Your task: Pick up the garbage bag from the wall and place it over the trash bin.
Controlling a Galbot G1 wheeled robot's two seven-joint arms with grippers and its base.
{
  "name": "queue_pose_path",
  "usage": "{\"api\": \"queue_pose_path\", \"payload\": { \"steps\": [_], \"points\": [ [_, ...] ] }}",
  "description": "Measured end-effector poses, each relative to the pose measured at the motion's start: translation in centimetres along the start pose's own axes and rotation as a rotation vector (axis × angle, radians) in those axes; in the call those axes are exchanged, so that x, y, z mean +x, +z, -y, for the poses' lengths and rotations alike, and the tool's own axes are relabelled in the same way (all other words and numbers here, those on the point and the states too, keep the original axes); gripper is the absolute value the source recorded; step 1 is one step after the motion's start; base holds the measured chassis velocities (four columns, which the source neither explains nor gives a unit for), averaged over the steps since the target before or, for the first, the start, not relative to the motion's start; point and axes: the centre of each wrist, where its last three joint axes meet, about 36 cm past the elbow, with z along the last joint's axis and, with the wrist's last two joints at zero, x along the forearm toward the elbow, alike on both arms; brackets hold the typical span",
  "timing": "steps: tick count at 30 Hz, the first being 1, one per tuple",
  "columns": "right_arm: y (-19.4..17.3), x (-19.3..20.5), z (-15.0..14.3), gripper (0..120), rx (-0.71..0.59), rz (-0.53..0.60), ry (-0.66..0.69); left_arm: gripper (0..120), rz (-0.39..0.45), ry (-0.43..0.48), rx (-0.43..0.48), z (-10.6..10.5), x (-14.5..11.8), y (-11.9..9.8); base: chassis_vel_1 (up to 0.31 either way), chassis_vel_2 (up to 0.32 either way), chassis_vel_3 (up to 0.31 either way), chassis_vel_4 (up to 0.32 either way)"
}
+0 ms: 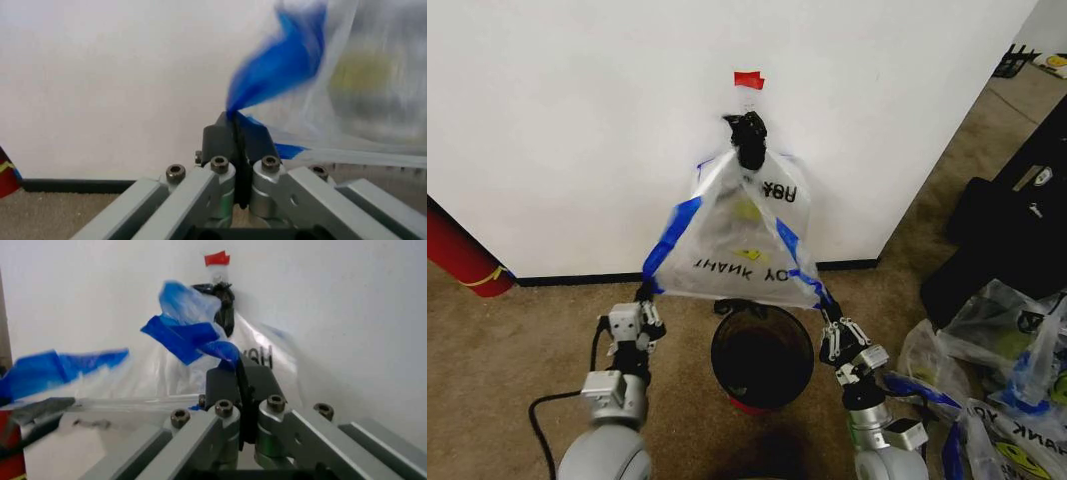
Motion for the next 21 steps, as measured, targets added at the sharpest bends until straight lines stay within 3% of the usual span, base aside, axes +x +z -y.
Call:
{"api": "queue_pose_path", "payload": {
  "steps": [6,11,21],
  "points": [
    [-1.7,-1.5,-0.7,0,-0.005,0.084,-0.011,0,0.102,0.027,0.068,0.9,0.9,-1.5,0.000,0.000,0.000,0.000],
    [-5.2,-3.3,-1.6,0,-0.012,0.210,-0.073,0,0.166,0.069,0.133,1.5,3.0,-4.8,0.000,0.000,0.000,0.000],
    [-9.0,-5.3,-2.5,0,-0.009,0.322,-0.121,0,0.121,0.092,0.151,1.9,4.4,-5.3,0.000,0.000,0.000,0.000]
  ]
}}
